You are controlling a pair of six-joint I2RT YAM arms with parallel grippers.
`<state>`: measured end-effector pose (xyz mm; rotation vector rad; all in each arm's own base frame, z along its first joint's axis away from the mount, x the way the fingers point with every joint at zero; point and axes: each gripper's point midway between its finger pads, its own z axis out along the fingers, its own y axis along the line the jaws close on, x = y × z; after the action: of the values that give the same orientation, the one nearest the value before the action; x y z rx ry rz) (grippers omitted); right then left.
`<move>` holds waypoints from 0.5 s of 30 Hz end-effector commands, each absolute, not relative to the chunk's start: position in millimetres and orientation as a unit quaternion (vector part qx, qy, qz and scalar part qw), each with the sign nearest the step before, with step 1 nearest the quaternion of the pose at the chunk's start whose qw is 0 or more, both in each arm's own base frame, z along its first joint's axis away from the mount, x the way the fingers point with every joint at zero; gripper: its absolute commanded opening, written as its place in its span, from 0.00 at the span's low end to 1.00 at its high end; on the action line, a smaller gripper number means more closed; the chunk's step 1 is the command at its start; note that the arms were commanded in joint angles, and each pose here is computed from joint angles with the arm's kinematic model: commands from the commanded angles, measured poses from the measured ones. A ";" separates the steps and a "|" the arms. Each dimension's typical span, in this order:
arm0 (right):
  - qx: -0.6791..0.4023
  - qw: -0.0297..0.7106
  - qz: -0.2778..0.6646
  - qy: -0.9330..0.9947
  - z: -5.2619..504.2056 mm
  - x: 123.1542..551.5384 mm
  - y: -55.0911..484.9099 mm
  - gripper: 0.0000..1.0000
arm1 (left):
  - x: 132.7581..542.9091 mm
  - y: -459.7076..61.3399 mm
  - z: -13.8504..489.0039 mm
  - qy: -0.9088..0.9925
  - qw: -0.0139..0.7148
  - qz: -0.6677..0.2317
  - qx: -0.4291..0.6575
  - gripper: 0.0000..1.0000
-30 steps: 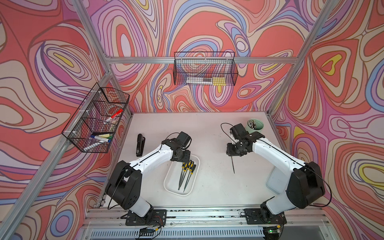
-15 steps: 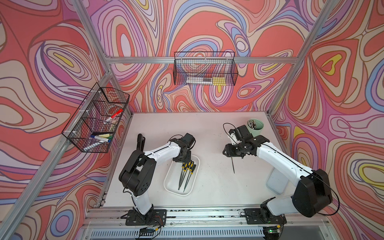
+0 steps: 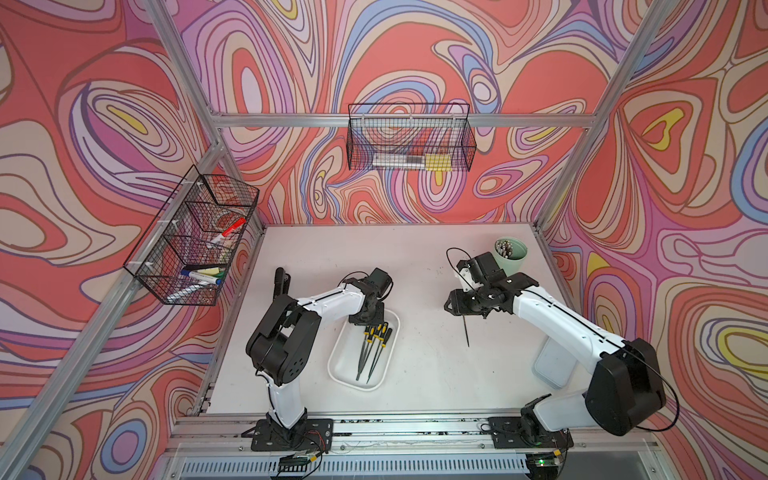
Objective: Take the file tool out of the storage box
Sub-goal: Place the file tool at the center of the board.
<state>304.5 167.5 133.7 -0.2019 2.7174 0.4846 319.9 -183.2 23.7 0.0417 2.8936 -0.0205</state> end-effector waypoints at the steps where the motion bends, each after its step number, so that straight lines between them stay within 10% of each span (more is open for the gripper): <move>1: -0.073 0.191 0.178 0.963 135.1 304.4 167.6 0.46 | 322.7 -184.3 17.9 0.992 0.122 -0.001 0.011 0.29; 15: -0.121 0.227 0.233 0.938 155.5 297.4 194.8 0.47 | 338.5 -192.7 86.2 0.976 0.212 -0.054 0.007 0.15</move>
<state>299.4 179.8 139.2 -0.2635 2.6717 0.5608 327.3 -188.0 53.5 0.0330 2.8131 -0.0899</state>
